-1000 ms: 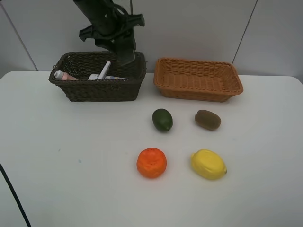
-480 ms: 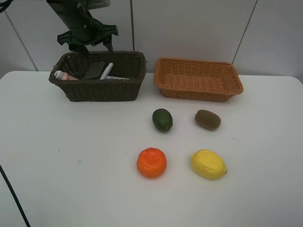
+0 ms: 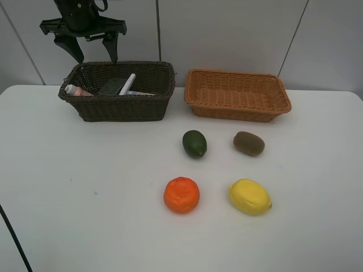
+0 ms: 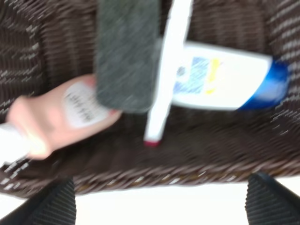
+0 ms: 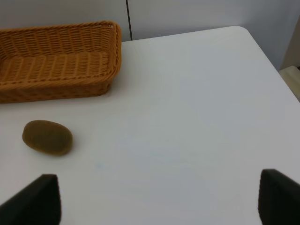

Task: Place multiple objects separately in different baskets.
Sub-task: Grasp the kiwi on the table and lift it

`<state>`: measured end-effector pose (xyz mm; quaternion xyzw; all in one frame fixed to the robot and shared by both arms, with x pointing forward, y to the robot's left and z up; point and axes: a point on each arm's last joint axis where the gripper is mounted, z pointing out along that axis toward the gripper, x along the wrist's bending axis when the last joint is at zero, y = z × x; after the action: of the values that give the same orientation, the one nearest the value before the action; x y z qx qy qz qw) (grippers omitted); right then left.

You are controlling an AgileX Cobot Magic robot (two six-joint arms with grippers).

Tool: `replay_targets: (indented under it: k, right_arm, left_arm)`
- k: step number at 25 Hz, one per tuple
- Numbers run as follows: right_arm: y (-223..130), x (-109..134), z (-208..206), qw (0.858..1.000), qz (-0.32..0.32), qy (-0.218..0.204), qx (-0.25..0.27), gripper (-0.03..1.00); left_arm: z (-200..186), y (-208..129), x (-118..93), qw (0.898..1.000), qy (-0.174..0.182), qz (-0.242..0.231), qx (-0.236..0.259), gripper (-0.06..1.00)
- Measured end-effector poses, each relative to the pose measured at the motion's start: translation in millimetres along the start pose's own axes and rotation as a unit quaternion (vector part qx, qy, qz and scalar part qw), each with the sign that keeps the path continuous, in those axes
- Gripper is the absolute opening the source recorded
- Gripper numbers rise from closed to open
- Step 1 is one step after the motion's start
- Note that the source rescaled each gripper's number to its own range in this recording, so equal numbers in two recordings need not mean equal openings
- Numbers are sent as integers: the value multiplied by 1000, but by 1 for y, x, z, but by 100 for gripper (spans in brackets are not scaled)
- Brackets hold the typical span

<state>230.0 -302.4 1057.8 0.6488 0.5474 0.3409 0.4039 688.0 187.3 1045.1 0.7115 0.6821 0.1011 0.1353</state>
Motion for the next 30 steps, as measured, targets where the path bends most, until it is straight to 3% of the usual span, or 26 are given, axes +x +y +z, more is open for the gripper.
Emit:
replay_targets:
  k: [3, 8, 10, 20, 26, 30]
  right_arm:
    - [0, 0, 0, 1000, 0, 0, 0, 99]
    - [0, 0, 0, 1000, 0, 0, 0, 99]
    - [0, 0, 0, 1000, 0, 0, 0, 99]
    - [0, 0, 0, 1000, 0, 0, 0, 99]
    - [0, 0, 0, 1000, 0, 0, 0, 99]
    - [0, 0, 0, 1000, 0, 0, 0, 99]
  left_arm:
    - [-12, -13, 19, 1000, 9, -11, 13, 94]
    - [-51, -54, 83, 996, 40, -70, 26, 94]
    - [-71, -82, 97, 995, 51, -81, 29, 94]
    - [-132, -240, 93, 998, 35, -46, 12, 94]
    - [-151, -334, 93, 996, 29, -28, -78, 94]
    - [-161, -382, 91, 984, 14, -10, -175, 94]
